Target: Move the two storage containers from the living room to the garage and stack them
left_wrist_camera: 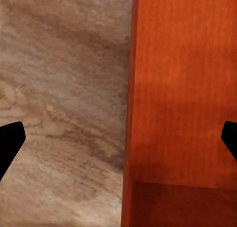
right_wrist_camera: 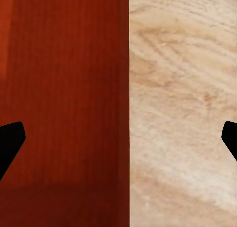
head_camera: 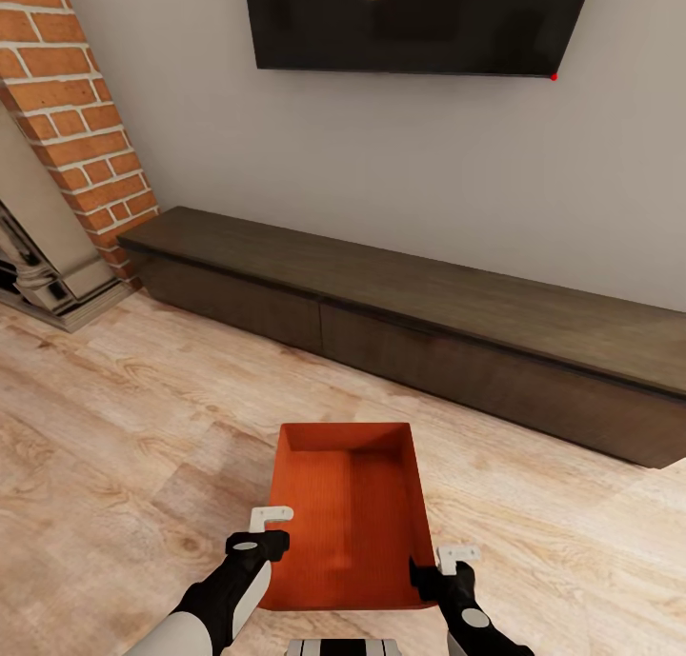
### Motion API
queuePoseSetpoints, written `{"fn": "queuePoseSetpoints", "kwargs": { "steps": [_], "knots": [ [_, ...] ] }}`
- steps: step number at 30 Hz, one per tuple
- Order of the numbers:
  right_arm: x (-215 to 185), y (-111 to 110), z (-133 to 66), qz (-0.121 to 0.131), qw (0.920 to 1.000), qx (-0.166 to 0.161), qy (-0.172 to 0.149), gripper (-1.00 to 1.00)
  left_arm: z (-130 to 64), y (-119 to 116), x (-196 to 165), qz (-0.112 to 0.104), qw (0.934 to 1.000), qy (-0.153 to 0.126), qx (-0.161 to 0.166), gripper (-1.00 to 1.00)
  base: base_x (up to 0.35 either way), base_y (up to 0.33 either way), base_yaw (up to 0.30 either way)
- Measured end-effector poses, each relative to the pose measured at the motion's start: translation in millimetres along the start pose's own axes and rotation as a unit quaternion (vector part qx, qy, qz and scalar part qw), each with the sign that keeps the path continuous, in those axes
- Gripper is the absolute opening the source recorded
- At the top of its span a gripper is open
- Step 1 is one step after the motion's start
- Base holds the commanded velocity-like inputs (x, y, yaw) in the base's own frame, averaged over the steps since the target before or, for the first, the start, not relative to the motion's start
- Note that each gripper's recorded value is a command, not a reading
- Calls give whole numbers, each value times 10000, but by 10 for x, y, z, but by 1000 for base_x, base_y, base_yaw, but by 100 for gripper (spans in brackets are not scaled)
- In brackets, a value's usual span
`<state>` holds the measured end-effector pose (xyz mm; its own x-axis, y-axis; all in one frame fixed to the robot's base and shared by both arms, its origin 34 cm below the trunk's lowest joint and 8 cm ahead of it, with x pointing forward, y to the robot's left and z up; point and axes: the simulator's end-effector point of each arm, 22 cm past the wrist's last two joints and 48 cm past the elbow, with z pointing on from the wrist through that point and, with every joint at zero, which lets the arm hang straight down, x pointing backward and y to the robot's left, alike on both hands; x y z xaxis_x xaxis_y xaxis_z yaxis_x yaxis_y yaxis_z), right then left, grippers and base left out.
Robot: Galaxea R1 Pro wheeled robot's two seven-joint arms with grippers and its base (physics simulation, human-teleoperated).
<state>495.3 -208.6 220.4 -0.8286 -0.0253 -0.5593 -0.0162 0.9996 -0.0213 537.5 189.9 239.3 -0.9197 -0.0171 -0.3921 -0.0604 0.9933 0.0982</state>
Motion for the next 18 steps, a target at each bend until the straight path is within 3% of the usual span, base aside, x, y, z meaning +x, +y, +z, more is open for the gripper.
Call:
{"fn": "queuePoseSetpoints", "kwargs": {
  "steps": [18],
  "knots": [
    [-146, 42, 9, -35, 9997, -107, -238, 100, 0, 1, -13, -10, 10000, -29, -1, 100, 0, 0, 0]
  ]
}}
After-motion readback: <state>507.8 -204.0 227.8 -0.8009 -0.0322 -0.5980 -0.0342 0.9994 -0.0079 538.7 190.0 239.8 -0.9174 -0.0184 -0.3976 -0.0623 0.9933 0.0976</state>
